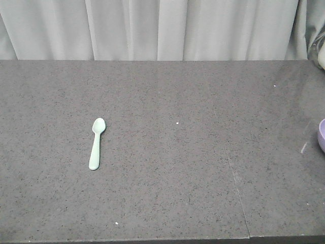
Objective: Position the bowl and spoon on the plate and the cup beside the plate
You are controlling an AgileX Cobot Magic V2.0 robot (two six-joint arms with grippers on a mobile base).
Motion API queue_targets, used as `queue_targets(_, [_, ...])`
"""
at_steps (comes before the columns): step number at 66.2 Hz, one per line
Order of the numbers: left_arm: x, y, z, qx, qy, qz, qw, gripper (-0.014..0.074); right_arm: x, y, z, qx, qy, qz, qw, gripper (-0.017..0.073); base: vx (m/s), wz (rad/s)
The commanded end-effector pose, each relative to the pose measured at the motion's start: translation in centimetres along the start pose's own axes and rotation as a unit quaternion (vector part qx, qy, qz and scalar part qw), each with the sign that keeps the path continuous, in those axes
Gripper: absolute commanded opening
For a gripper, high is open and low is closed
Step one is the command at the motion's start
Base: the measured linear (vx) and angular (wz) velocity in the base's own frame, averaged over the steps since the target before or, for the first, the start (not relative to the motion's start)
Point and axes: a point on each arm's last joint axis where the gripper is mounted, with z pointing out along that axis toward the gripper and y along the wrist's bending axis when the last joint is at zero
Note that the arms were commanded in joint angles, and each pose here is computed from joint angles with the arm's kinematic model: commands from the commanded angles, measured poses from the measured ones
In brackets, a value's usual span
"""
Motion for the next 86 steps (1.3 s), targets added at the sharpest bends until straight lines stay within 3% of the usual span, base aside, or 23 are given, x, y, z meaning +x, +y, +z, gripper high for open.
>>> queue_targets(1, [0.43,0.06,0.12,0.0,-0.017,-0.003,1.0,-0.0006,-0.1,0.03,0.09,0.0,-0.027,-0.01,1.0,-0.0005,0.02,-0.01])
queue_targets(86, [0.43,0.06,0.12,0.0,-0.017,-0.003,1.0,-0.0006,-0.1,0.03,0.09,0.0,-0.027,-0.01,1.0,-0.0005,0.0,0.0])
